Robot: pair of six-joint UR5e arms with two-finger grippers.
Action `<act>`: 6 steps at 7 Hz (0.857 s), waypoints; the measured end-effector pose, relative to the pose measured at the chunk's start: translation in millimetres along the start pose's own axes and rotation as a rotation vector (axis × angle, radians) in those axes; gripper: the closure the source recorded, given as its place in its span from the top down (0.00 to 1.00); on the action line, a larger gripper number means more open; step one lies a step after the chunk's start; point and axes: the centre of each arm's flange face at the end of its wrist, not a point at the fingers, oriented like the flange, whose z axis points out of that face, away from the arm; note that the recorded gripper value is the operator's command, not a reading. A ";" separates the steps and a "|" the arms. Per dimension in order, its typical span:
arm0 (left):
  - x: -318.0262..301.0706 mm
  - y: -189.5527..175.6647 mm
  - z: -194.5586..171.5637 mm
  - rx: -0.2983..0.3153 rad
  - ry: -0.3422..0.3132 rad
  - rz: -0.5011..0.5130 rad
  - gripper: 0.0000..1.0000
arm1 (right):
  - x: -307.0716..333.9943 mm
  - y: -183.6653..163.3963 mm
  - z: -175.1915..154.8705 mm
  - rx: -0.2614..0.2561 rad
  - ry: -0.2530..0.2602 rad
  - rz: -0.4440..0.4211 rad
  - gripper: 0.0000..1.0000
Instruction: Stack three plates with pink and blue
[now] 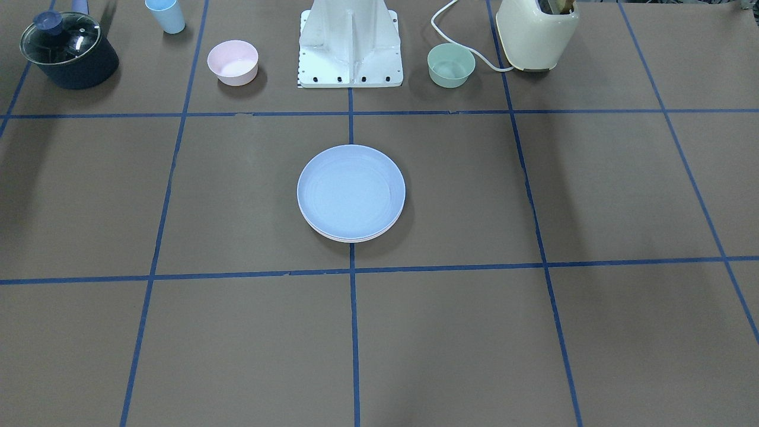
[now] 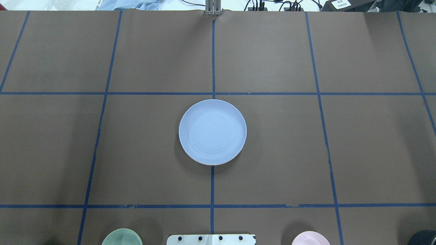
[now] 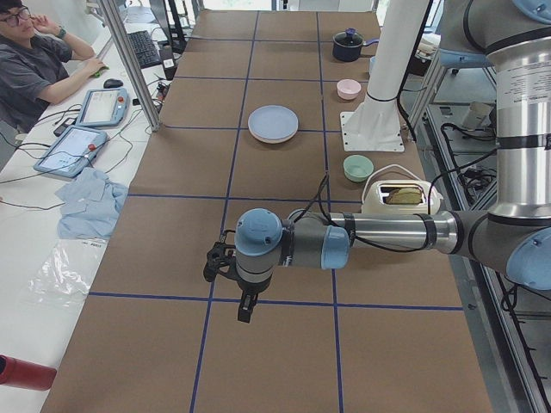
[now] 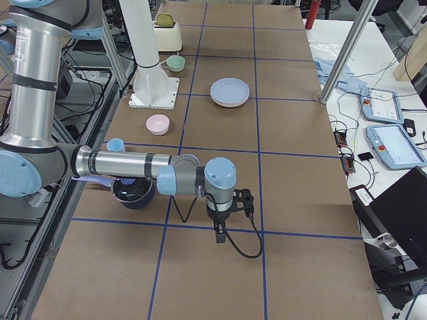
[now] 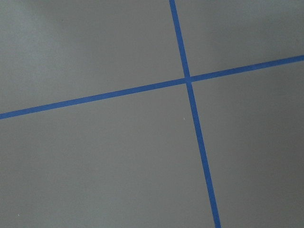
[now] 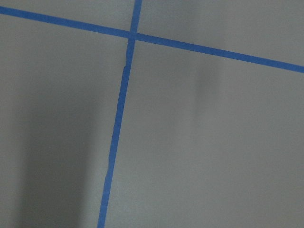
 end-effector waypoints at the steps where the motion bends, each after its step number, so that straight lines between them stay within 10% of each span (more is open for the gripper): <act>1: 1.3 0.2 -1.4 0.003 -0.002 0.004 1.00 | 0.2 0.4 0.4 0.000 -0.001 0.000 1.00; 6: 2.9 0.6 -2.9 0.006 -0.002 0.010 1.00 | 0.7 1.0 1.7 -0.004 -0.002 0.001 1.00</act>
